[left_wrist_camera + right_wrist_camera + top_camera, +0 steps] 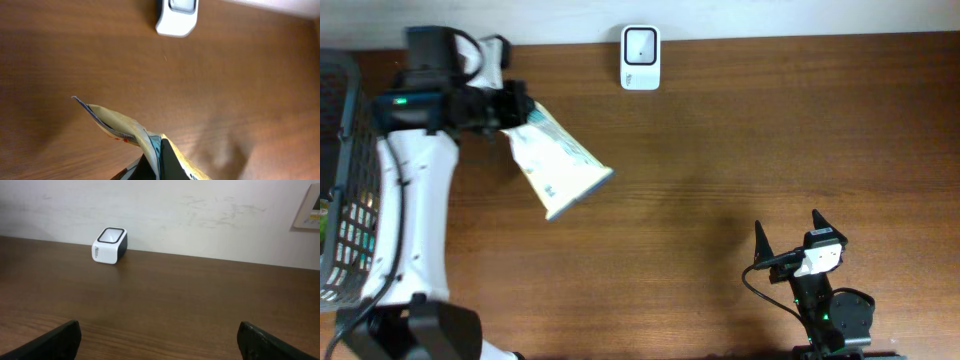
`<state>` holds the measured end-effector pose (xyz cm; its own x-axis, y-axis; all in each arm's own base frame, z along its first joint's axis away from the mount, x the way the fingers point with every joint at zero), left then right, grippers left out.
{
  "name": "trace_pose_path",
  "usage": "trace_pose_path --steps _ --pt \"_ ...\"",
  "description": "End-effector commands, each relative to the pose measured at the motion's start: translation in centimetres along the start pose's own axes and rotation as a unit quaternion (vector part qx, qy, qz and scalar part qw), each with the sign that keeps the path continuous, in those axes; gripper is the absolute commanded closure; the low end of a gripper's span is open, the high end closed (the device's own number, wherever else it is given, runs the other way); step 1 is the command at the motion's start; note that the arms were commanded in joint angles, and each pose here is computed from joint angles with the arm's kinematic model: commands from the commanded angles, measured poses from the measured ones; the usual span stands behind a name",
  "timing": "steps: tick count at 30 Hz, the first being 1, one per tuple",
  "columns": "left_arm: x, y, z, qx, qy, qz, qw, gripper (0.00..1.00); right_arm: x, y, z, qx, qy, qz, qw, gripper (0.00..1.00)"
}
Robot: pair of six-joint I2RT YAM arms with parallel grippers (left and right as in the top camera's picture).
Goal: Scan the item barcode
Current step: 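Carry the white snack bag out and drop it on the table centre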
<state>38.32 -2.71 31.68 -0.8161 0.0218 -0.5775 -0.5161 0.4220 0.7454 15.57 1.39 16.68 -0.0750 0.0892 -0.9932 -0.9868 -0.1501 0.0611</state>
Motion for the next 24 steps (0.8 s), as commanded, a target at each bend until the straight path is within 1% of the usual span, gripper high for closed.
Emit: trace_pose_path --steps 1,6,11,24 --pt "1.2 -3.1 -2.0 0.033 -0.029 0.036 0.998 1.0 0.2 0.0 -0.1 0.002 -0.004 0.002 1.0 0.02" --pt "3.3 -7.2 -2.8 0.048 -0.044 0.081 0.995 1.0 0.2 0.0 -0.1 0.002 -0.004 0.002 1.0 0.02" --pt "4.4 -9.4 -2.1 0.05 -0.036 0.104 0.993 1.0 0.2 0.0 -0.1 0.002 -0.004 0.002 1.0 0.02" --pt "5.9 -12.4 -1.1 0.051 -0.026 0.133 0.99 1.0 0.2 0.0 -0.1 0.002 -0.004 0.002 1.0 0.01"
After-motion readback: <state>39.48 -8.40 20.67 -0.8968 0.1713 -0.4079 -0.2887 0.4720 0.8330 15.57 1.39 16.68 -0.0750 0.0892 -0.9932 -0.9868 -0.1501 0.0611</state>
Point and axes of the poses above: each gripper's point midway between its finger pads, its own y axis back along the fingers, its own z axis along the line the jaws close on, x = y × z, the point moved 9 cm from there along y, back along the fingers, and after that the axes turned 8 degrees about -y, right-handed, at the moved point
